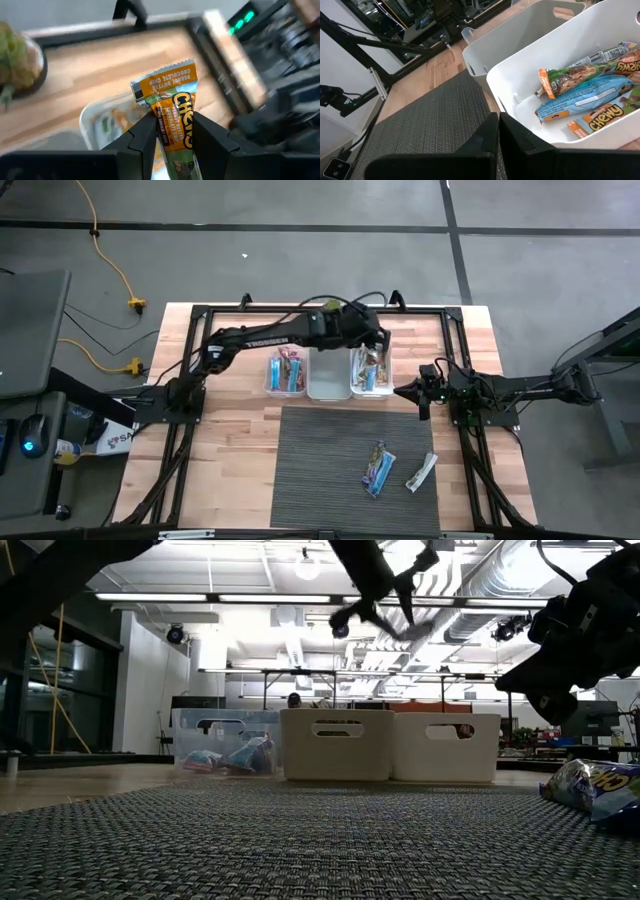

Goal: Pick and place Granola Bars by type
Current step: Put the yellow granola bar into the white bin

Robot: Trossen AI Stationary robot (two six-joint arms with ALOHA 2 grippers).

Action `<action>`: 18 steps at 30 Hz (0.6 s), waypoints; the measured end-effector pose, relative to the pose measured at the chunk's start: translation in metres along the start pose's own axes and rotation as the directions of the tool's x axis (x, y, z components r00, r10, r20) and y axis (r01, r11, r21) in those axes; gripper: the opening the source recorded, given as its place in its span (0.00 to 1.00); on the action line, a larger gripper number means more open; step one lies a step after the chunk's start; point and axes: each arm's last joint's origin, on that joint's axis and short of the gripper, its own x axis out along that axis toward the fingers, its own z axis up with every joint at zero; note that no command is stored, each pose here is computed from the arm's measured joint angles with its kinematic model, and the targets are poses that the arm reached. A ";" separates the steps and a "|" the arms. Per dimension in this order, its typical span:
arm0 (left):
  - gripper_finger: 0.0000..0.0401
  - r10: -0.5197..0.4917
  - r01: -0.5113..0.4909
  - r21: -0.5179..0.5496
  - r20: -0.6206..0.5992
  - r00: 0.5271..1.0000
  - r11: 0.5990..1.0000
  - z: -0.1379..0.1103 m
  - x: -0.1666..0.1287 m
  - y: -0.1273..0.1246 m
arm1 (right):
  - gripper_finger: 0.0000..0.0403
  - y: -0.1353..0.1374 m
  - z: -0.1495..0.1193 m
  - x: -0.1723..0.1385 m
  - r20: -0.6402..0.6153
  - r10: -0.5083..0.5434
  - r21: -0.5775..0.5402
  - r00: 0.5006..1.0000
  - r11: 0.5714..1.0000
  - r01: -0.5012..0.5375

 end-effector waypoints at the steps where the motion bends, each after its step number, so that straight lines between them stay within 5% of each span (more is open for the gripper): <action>1: 0.28 0.016 -0.015 0.018 -0.016 1.000 1.000 -0.005 0.006 0.001 | 0.00 0.000 0.000 0.000 0.000 0.000 0.000 1.000 1.000 0.000; 18: 0.28 0.118 -0.102 0.100 -0.163 0.980 0.990 -0.061 0.085 0.017 | 0.00 0.000 0.000 0.000 0.000 0.000 0.000 1.000 1.000 0.000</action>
